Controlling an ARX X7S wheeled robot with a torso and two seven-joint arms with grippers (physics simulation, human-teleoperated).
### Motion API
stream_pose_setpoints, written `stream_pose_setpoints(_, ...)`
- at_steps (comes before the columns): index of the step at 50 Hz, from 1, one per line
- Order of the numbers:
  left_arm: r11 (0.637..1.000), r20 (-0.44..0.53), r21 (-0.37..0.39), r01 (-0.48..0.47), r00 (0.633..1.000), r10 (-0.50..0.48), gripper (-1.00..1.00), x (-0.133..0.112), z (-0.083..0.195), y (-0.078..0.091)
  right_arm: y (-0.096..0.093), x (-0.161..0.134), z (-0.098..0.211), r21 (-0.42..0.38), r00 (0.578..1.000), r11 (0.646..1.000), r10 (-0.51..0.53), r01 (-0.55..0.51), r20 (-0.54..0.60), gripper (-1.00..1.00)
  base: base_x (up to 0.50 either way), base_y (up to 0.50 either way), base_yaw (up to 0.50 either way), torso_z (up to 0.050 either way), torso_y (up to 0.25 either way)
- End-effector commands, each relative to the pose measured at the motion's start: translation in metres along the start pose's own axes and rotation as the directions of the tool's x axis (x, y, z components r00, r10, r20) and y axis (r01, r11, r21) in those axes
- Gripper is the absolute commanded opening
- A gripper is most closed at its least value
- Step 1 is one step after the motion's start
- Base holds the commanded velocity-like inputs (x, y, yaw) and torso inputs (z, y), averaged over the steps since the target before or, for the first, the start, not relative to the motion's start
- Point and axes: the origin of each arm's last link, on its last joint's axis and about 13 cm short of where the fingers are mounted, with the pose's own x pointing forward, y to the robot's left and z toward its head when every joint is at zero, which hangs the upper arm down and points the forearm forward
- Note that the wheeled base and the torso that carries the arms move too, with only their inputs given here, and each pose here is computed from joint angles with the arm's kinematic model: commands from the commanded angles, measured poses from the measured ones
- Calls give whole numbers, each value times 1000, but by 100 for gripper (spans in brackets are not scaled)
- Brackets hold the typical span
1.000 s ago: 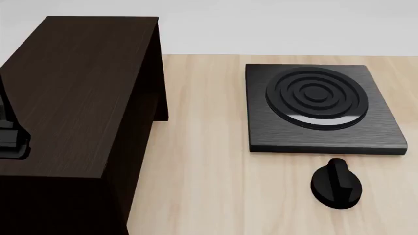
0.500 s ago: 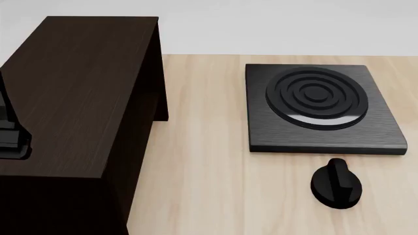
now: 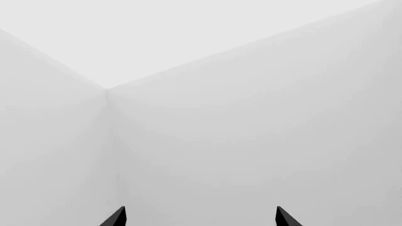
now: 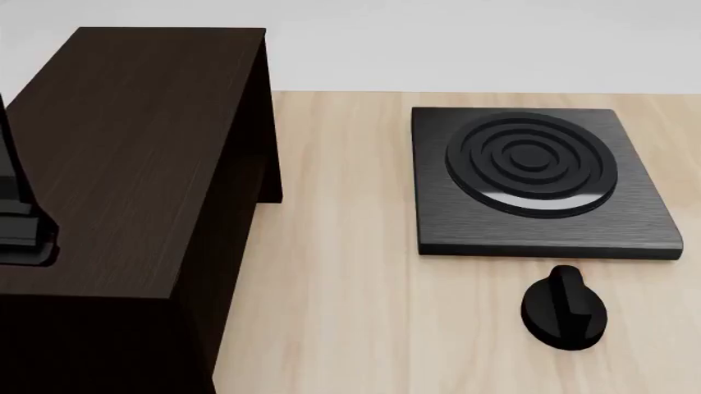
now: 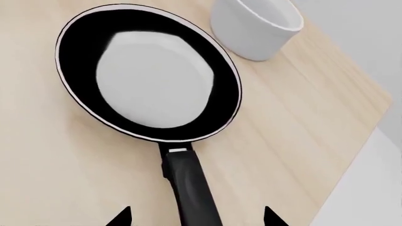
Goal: Put the frying pan under the cabinet shelf.
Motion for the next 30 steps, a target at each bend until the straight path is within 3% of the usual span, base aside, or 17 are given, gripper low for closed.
stream_pose_setpoints(1,1000,-2,-1,2,1000,-2,100,1,-1,-1,0,4,-3,3,1000,1000,-7,7,-23,100,0,0,0,0,0)
stream_pose_setpoints(30,1000,-10,2,-1,1000,1,100,-1,-3,-1,2,13,-9,-7,997,1000,-10,9,-80,100,0,0,0,0,0)
